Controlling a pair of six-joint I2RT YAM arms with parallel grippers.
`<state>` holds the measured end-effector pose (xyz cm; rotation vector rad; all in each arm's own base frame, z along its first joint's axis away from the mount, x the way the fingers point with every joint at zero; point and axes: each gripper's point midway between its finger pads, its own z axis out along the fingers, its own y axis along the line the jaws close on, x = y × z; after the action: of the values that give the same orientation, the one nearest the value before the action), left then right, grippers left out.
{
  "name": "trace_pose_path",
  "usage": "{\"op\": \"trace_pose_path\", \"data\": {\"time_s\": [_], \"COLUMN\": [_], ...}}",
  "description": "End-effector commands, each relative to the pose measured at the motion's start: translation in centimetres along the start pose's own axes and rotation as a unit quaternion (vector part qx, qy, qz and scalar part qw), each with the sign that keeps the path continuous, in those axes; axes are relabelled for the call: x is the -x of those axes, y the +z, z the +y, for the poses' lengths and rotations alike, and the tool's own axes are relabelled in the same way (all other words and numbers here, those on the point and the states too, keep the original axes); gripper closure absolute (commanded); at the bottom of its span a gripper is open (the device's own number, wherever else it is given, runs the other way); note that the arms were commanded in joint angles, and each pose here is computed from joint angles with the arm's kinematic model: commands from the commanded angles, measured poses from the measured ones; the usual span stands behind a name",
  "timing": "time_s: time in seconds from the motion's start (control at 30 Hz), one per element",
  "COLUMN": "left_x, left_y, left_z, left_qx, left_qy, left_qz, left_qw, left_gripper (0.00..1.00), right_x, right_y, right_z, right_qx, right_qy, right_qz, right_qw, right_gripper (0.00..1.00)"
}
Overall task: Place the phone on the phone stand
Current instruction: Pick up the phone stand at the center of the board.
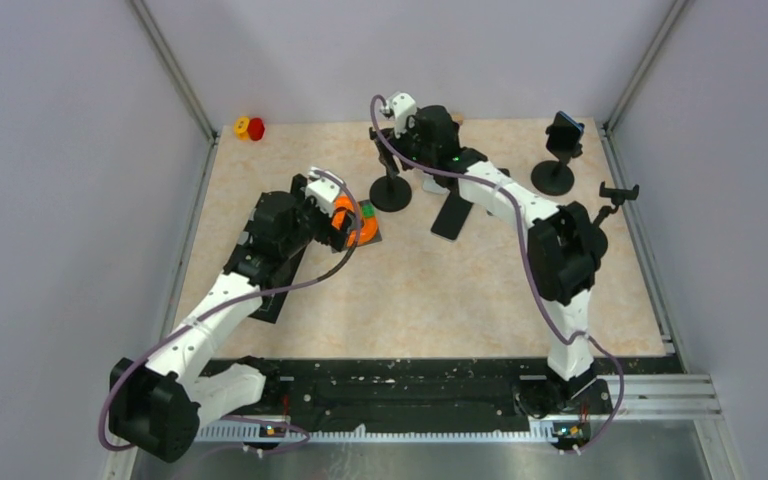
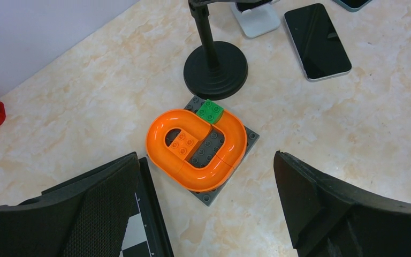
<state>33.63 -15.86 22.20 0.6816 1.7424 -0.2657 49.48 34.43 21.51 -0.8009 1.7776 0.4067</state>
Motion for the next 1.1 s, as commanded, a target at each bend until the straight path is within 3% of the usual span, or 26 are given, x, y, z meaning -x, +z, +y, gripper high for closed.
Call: {"op": "trace_pose_path", "data": {"time_s": [0.0, 0.27, 0.47, 0.57, 0.63, 0.87, 1.07], "left_x": [1.5, 1.6, 1.4, 1.5, 1.6, 2.2, 4.2], "left_y": [-0.6, -0.9, -0.9, -1.0, -1.1, -2.2, -3.3], "left_z": [0.0, -0.7, -0.9, -1.0, -1.0, -1.0, -0.8], "left_qx": [-0.007, -0.022, -0.026, -0.028, -0.027, -0.027, -0.023], "left_qy": [0.009, 0.004, 0.004, 0.003, 0.002, 0.002, -0.019], "left_qz": [-0.025, -0.033, -0.033, -0.035, -0.036, -0.034, -0.039], "left_qw": [1.000, 0.999, 0.999, 0.999, 0.999, 0.999, 0.999], "left_gripper": [0.01, 0.01, 0.01, 0.01, 0.01, 0.01, 0.01], "right_x": [1.9, 1.4, 2.0, 3.2, 4.5, 10.4, 12.9], "right_y": [1.6, 3.2, 2.8, 1.6, 0.4, -5.9, -12.0], "right_z": [-0.7, -0.9, -0.7, -0.8, -0.9, 0.4, 3.4], "right_qx": [-0.053, -0.060, -0.054, -0.055, -0.057, -0.015, 0.062], "right_qy": [0.008, 0.032, 0.037, 0.031, 0.026, -0.005, -0.037], "right_qz": [-0.005, 0.007, 0.011, 0.003, -0.009, -0.066, -0.093], "right_qw": [0.999, 0.998, 0.998, 0.998, 0.998, 0.998, 0.993], "right_gripper": [0.30, 0.51, 0.75, 0.93, 1.00, 1.00, 1.00]}}
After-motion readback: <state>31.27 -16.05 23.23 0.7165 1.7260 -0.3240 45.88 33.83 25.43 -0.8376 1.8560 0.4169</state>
